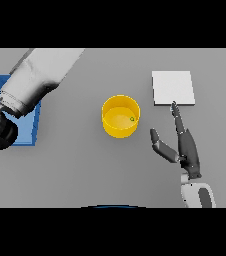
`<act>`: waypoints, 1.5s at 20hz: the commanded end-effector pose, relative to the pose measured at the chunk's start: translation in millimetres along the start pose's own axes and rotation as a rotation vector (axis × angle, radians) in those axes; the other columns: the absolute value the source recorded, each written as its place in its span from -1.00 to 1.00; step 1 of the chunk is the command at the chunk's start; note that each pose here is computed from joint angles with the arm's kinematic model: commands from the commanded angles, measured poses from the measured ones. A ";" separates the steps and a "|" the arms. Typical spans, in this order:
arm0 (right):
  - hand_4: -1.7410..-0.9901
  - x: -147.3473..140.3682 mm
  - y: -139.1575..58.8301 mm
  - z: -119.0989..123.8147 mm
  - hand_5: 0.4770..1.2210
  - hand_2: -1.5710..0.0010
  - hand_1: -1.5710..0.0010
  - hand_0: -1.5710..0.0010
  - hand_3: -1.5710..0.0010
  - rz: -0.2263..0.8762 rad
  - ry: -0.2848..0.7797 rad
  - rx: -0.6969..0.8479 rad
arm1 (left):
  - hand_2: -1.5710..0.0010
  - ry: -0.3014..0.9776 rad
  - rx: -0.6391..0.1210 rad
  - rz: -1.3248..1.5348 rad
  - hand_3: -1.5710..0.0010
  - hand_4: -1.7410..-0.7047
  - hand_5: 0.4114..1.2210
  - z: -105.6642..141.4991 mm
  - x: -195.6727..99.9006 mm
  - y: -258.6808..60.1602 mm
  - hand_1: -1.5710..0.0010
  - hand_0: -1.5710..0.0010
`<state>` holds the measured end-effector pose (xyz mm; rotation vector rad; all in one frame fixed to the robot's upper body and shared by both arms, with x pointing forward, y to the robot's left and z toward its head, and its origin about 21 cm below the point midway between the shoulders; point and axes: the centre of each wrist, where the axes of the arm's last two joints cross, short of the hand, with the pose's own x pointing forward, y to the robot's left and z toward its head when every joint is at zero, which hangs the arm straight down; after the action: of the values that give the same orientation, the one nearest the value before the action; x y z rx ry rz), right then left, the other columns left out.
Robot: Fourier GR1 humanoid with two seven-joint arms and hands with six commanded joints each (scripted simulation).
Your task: Pick up the red beaker and tilt it to pour out 1 green nut into yellow bowl. Pick up the yellow bowl and place it on the metallic measuring scale.
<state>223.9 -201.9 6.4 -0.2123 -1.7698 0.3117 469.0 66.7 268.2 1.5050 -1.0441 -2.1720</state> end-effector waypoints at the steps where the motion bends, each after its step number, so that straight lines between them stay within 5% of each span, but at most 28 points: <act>1: 0.99 -1.1 0.6 0.0 -0.47 1.00 1.00 1.00 1.00 0.002 -0.002 -0.005 | -1.00 0.056 0.000 0.111 -0.77 -0.98 1.00 4.0 -20.7 -7.2 -1.00 -1.00; 7: 0.97 -0.5 2.6 -5.9 -0.49 1.00 1.00 1.00 1.00 -0.047 0.003 0.007 | -1.00 0.376 0.028 0.649 -0.85 -1.00 1.00 35.8 -104.0 -74.3 -1.00 -1.00; 14: 0.82 0.7 4.9 -7.3 -0.53 1.00 1.00 1.00 1.00 -0.032 0.014 0.018 | -1.00 0.746 0.050 1.122 -0.83 -1.00 1.00 83.0 -130.2 -191.3 -1.00 -1.00; 19: 0.84 -0.4 4.9 -3.8 -0.54 1.00 1.00 1.00 1.00 0.026 0.017 0.005 | -1.00 0.891 0.063 1.370 -0.88 -1.00 1.00 103.0 -98.8 -250.8 -1.00 -1.00; 30: 0.96 -6.6 3.5 2.1 -0.54 1.00 1.00 1.00 1.00 0.009 0.011 0.034 | -1.00 1.020 0.092 1.592 -0.91 -1.00 1.00 147.0 -22.9 -284.3 -1.00 -1.00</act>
<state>223.1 -200.7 -1.4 -0.1970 -1.7516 0.3473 389.8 334.8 110.2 0.8625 -1.1723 -0.2117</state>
